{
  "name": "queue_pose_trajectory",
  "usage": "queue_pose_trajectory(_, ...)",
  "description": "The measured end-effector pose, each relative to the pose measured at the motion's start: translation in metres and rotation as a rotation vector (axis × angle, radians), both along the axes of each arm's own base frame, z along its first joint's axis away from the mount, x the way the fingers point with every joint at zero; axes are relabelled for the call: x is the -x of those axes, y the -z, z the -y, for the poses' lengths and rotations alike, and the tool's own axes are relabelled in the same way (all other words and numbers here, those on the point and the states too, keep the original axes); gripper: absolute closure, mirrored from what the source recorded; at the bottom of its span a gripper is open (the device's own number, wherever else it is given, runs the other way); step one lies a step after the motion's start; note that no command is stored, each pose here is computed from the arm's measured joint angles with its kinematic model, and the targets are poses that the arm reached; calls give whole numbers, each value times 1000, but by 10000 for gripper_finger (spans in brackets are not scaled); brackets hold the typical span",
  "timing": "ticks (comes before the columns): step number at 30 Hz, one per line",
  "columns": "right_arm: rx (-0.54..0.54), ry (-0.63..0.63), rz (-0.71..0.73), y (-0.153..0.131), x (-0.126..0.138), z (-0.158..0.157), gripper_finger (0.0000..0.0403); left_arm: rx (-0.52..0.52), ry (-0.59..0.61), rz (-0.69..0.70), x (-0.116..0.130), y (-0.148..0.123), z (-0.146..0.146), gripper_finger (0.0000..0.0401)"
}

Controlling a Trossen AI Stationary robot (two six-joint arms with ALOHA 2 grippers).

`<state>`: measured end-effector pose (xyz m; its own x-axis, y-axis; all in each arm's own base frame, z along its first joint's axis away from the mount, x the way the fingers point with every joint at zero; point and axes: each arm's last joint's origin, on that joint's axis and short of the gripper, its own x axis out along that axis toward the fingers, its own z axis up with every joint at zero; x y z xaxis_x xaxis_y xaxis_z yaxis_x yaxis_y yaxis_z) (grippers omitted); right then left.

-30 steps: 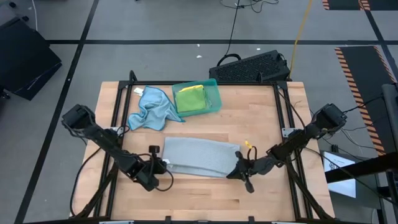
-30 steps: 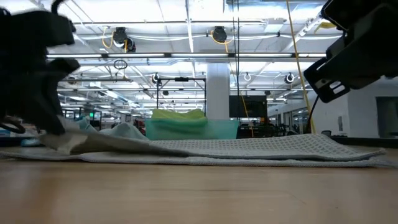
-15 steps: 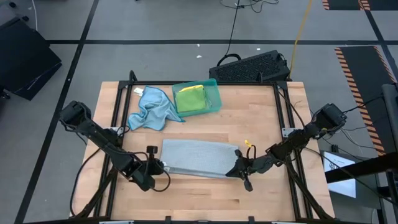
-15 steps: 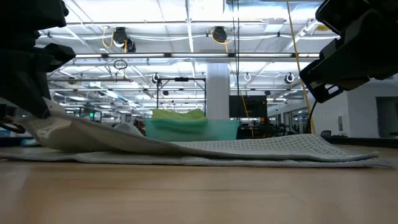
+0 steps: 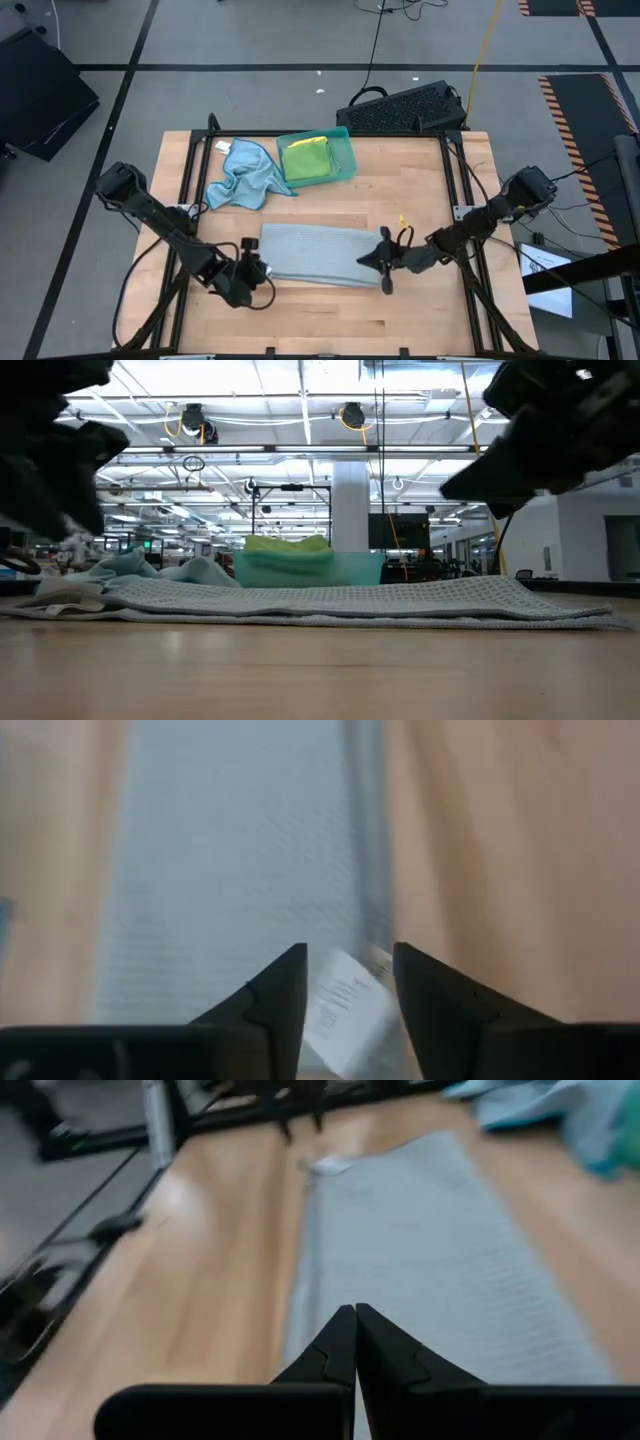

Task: Fold microfiber towels
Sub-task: Fold the gray microfiber cloth

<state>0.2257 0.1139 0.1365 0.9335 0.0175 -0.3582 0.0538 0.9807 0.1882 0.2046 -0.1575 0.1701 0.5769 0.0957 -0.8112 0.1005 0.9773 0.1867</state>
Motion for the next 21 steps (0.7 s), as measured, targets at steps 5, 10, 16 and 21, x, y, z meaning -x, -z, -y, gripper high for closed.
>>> queue_pose_trajectory(5, 13, 68, 43, 5, -12, 14, 403, -92, -128, 135, -12, -3, -13, 239)
queue_pose_trajectory(10, 46, 90, 94, 19, -26, 20, 403, -47, -256, 189, -16, 17, -36, 253)
queue_pose_trajectory(16, 130, 88, 52, 48, -46, 19, 403, 66, -328, 190, -7, 42, -52, 272)
queue_pose_trajectory(21, 159, 100, -19, 70, -50, 23, 403, 79, -385, 124, 11, 62, -63, 278)
